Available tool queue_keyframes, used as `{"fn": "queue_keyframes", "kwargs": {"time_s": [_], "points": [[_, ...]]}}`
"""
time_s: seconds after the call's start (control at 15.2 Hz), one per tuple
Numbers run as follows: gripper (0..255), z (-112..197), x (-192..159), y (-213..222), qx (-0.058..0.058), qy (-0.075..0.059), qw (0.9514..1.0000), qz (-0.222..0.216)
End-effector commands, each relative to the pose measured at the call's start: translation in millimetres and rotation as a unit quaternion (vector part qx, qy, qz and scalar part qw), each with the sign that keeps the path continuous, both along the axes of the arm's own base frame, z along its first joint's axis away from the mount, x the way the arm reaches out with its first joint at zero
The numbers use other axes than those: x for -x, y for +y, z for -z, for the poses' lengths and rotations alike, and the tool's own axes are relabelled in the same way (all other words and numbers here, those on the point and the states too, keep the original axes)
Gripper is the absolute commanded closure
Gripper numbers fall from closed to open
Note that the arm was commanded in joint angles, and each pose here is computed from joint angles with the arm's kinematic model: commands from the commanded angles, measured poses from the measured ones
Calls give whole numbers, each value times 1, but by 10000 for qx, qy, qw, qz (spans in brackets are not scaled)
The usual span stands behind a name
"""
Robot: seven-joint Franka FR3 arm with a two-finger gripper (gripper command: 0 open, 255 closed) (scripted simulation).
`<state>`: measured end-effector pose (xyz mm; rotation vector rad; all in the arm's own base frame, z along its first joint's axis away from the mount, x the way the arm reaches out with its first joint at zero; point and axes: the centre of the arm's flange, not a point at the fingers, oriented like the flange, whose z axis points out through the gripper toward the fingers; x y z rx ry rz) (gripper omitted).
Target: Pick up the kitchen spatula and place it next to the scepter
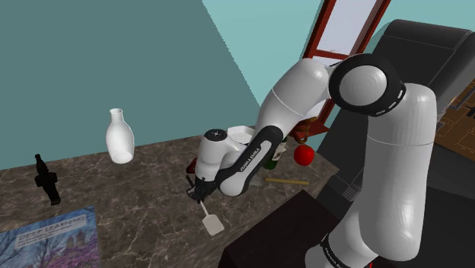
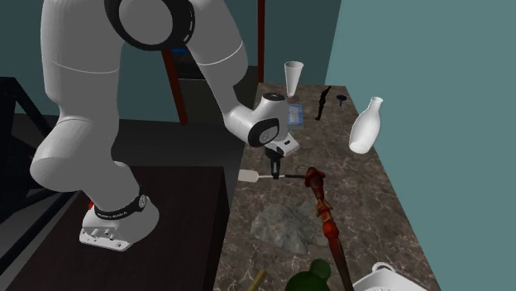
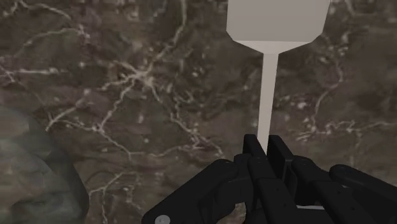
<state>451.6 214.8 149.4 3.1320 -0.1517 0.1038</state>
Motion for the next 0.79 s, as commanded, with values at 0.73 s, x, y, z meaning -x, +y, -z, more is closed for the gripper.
{"fn": "queue_keyframes", "kwargs": {"time_s": [0.73], "points": [[255, -67, 0, 0, 0, 0, 10000, -1]]}}
